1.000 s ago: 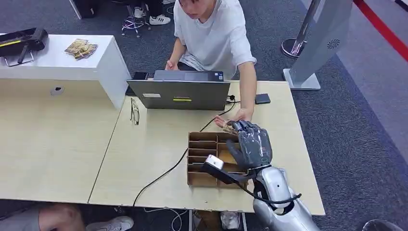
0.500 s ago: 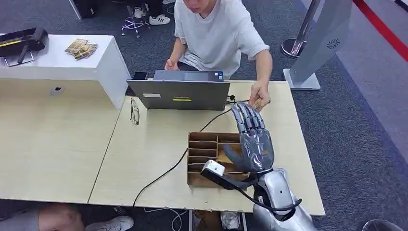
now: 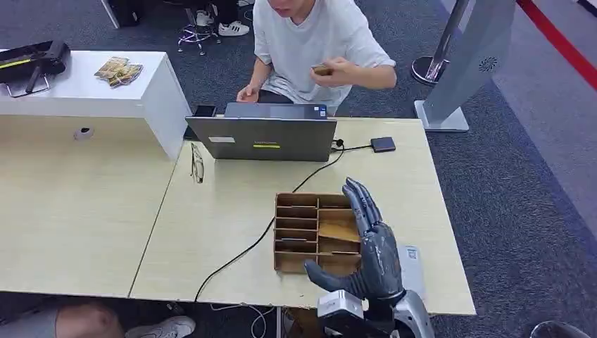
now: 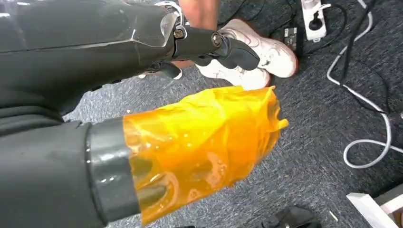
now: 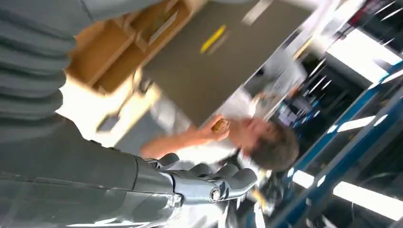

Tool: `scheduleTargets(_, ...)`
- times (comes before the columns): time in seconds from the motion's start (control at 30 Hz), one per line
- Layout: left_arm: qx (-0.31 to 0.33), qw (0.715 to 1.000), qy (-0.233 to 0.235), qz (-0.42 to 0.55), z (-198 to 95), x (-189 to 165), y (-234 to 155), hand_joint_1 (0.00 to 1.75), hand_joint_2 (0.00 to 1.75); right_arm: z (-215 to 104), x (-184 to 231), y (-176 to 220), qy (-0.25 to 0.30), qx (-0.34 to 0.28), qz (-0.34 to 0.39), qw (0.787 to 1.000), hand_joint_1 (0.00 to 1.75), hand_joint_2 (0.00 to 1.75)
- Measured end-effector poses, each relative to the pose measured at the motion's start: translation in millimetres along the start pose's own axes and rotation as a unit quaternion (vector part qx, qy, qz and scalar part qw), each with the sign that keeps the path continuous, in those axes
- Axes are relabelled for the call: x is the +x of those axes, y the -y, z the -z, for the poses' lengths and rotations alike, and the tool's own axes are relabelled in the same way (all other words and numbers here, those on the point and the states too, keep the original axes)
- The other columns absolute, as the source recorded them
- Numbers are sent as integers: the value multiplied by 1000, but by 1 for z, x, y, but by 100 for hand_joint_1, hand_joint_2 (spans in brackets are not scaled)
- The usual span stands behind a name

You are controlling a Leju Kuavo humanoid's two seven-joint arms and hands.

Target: Pass the card to the sensor for recognition and then transmit it.

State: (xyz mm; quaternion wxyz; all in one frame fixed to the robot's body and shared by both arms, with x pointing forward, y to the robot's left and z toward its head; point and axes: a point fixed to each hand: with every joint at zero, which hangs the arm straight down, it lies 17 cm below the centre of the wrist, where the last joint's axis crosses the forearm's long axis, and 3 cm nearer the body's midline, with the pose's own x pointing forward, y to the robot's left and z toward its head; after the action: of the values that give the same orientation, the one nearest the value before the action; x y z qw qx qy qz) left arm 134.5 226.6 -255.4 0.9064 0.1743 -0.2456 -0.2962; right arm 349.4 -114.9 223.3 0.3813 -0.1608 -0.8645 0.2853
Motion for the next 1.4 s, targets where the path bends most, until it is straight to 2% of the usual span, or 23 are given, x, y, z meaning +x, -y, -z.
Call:
scheduleTargets(0.17, 0, 1000, -2, -5, 0, -2, 0, 0, 0, -18, 26, -12, 10, 17, 112, 994, 0, 0)
scheduleTargets(0.3, 1, 1000, -2, -4, 0, -2, 0, 0, 0, -33, 38, -24, -2, 29, 206, 978, 0, 0)
scheduleTargets(0.5, 3, 1000, -2, -3, 0, -2, 0, 0, 0, -52, 44, -35, -31, 29, 286, 957, 0, 0)
scheduleTargets(0.67, 7, 1000, -3, -4, 0, -3, -2, 0, 0, -63, 38, -41, -61, 21, 303, 951, 0, 0)
scheduleTargets(0.93, 12, 1000, -3, -3, 0, -3, -4, 0, 0, -67, 31, -45, -77, 16, 309, 948, 0, 0)
scheduleTargets(1.4, 14, 1000, 5, -1, 0, 0, -5, 0, 0, -86, 13, -68, -119, 46, 318, 940, 0, 0)
